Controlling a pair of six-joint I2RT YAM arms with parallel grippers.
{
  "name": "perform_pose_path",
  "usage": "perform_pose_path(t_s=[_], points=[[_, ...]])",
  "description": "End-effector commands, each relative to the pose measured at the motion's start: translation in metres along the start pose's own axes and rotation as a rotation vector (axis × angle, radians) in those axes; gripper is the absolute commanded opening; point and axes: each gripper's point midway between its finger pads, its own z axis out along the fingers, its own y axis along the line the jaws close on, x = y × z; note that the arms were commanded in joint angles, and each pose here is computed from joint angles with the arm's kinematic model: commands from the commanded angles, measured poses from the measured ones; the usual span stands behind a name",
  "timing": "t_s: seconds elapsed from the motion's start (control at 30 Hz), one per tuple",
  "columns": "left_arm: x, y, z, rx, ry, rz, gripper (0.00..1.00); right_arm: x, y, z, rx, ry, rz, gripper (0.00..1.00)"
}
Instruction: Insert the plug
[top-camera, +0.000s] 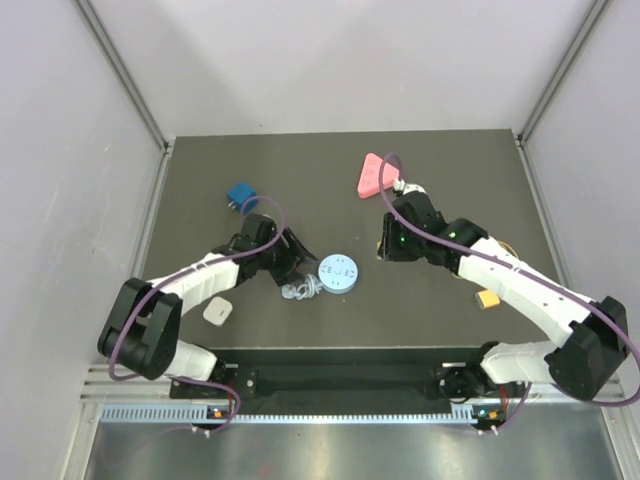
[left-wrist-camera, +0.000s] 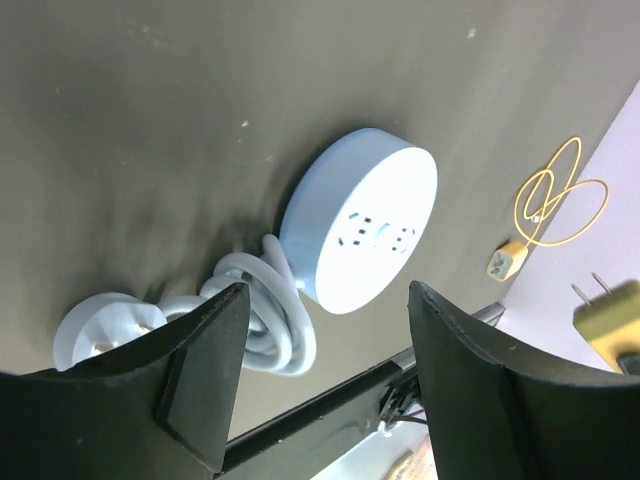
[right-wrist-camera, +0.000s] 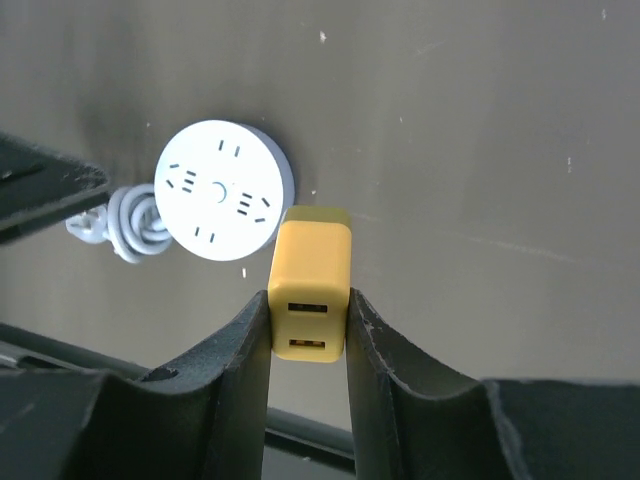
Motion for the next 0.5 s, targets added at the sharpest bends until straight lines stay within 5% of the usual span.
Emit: perform_pose_path(t_s=[0.0,0.23,0.47], points=[[-0.012,-0.024,-0.019,0.043,-0.057,0.089,0.69,-0.017,0.011,-0.008,0.045,-0.034,0.155,0.00],[-0.045,-0.004,-0.038,-0.034,-0.115,0.243,0.66,0.003,0.045,0.016,0.170,0.120,0.239,0.00],[-0.068,0.023,-0.066,0.002,-0.111,0.215,0.67,0.018,0.105,0.042,0.152,0.289,0.296,0.00]])
